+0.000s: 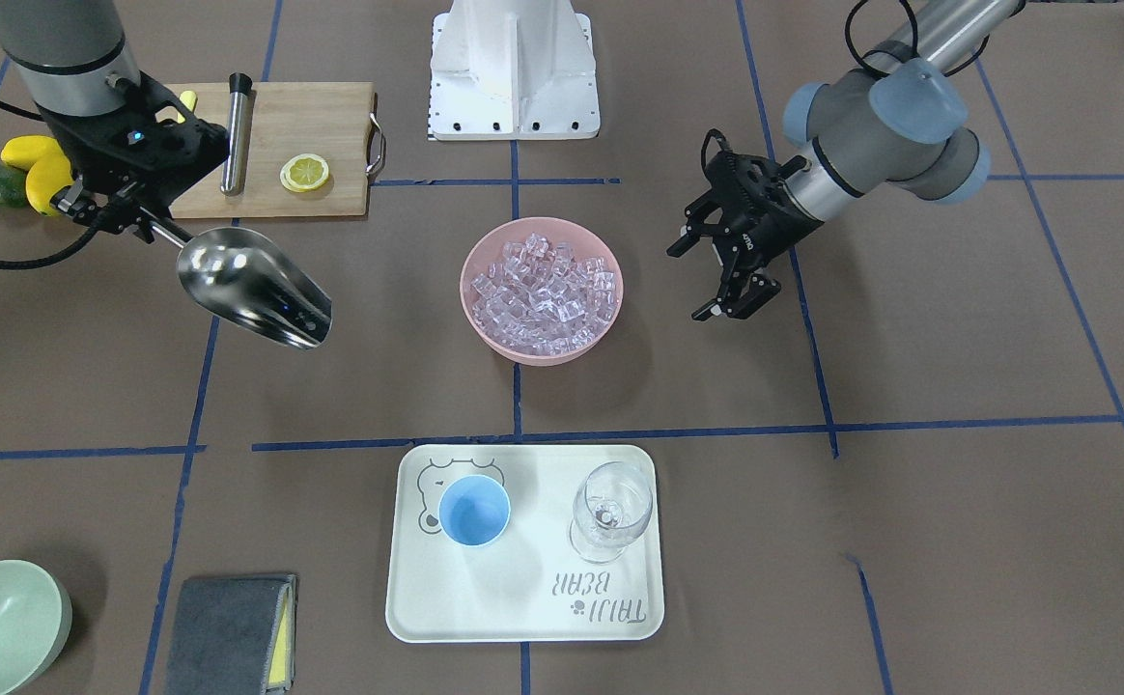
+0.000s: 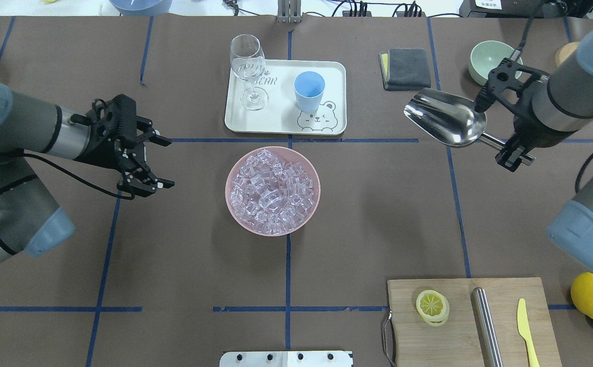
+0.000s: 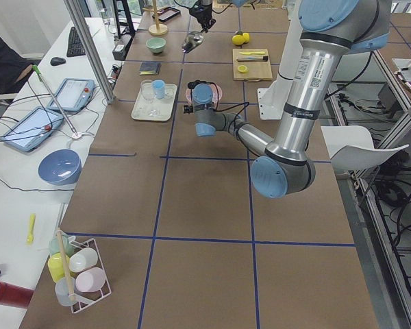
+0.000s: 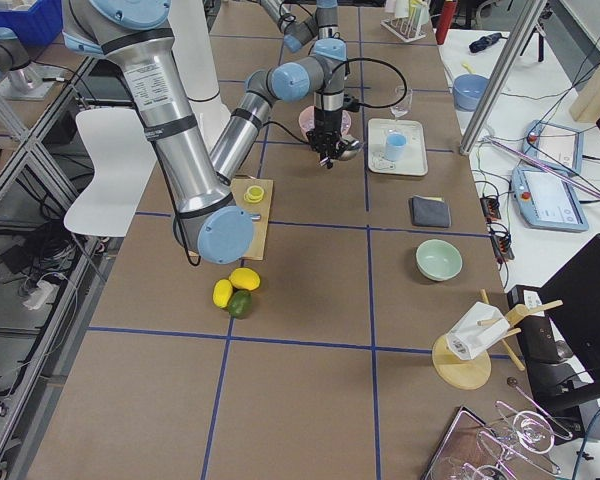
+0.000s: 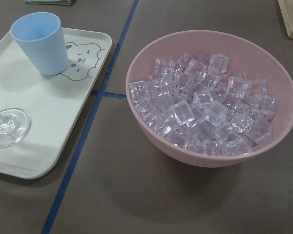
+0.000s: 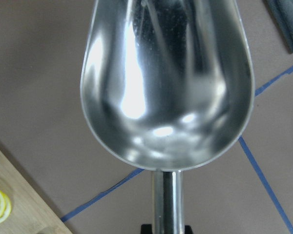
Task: Put ice in cup with scoop
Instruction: 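Grip the pink bowl rim with the left gripper while the right brings the scoop over, then dip the scoop into the ice with the right gripper while the left steadies the bowl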
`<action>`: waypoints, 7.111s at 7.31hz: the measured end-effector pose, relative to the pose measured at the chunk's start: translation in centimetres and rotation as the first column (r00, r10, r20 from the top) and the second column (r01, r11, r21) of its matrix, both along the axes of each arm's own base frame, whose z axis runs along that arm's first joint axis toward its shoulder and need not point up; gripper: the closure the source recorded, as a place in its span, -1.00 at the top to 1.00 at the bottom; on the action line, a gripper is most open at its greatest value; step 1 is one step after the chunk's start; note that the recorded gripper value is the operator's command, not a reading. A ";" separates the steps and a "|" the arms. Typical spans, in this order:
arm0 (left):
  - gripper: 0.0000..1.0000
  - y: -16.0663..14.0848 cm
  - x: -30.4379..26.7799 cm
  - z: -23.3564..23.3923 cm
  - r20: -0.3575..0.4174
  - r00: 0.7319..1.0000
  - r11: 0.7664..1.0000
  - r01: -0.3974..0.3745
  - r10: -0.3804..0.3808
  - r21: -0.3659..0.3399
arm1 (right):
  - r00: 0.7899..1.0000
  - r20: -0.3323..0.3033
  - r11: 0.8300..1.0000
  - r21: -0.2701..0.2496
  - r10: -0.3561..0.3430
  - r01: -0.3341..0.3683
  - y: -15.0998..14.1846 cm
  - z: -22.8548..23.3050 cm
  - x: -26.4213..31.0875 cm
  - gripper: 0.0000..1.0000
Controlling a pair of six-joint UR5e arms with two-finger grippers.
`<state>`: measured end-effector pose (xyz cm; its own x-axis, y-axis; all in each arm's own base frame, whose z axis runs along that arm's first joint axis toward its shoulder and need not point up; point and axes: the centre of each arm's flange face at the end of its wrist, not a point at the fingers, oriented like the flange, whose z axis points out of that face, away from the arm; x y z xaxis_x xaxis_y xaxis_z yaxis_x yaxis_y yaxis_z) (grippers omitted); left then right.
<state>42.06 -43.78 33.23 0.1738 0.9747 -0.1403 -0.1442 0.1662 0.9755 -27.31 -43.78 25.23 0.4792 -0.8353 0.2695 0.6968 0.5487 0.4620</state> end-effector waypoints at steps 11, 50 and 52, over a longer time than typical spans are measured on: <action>0.93 2.4 8.6 0.7 0.030 0.997 0.998 -0.065 0.065 -0.003 | 0.974 -0.152 0.974 0.124 -0.171 0.191 2.3 -5.6 -9.5 -1.00; 0.93 1.9 9.7 -0.1 0.006 0.998 0.998 -0.067 0.067 -0.004 | 0.797 -0.436 0.825 0.186 -0.418 0.534 2.1 -10.6 -30.0 -1.00; 0.93 1.9 9.7 -0.2 0.005 0.998 0.998 -0.067 0.067 -0.004 | 0.804 -0.423 0.820 0.205 -0.418 0.534 2.4 -10.5 -30.6 -1.00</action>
